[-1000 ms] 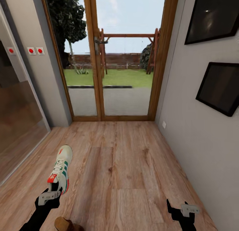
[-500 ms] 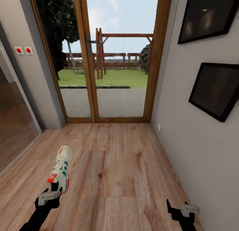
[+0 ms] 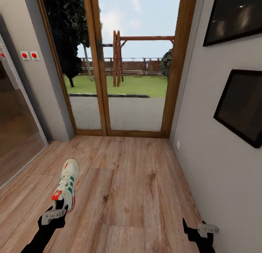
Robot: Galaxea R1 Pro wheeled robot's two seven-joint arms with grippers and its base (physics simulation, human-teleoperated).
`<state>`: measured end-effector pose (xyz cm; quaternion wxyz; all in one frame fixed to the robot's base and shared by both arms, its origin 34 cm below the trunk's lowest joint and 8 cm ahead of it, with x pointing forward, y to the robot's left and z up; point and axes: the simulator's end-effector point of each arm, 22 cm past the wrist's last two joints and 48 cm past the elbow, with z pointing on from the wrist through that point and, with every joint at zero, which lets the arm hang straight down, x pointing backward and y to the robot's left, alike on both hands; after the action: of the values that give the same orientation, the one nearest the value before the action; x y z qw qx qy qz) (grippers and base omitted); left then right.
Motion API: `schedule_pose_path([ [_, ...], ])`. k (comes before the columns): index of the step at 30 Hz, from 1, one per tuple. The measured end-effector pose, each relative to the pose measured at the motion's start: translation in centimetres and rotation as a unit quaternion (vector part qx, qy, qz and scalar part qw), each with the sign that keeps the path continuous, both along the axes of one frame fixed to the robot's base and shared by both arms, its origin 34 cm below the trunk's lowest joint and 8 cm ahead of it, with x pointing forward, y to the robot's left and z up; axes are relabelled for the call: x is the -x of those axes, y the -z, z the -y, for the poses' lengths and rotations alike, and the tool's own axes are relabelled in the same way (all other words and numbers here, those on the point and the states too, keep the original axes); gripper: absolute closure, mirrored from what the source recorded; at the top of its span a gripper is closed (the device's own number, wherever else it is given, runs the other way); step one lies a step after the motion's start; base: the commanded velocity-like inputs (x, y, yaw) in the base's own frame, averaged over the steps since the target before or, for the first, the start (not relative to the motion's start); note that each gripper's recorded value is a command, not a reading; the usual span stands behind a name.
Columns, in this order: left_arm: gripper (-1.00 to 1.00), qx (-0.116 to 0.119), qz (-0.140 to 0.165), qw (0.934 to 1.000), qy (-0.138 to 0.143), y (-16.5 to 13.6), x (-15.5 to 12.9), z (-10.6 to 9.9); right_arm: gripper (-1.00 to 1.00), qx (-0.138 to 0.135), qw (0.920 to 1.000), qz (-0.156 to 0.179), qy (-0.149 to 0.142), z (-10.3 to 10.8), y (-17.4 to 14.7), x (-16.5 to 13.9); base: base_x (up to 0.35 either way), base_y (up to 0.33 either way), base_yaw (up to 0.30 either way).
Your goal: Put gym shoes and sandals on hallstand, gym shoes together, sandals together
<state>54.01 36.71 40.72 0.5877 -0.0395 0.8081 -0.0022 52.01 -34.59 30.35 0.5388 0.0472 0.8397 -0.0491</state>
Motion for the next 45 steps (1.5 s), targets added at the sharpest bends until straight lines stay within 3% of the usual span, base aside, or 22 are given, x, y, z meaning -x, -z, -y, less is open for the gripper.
schedule_pose_path([
  [16,1.0,0.002,0.001,1.0,-0.001,-0.04,-0.01,-0.07,-1.0,0.0,1.0,0.0,0.001,0.04,0.01,0.01,0.14,-0.06,0.01],
  [45,1.0,0.001,0.001,1.0,-0.001,-0.05,0.0,-0.05,-1.0,0.0,1.0,0.0,0.001,0.05,-0.02,0.01,0.264,-0.005,0.0],
])
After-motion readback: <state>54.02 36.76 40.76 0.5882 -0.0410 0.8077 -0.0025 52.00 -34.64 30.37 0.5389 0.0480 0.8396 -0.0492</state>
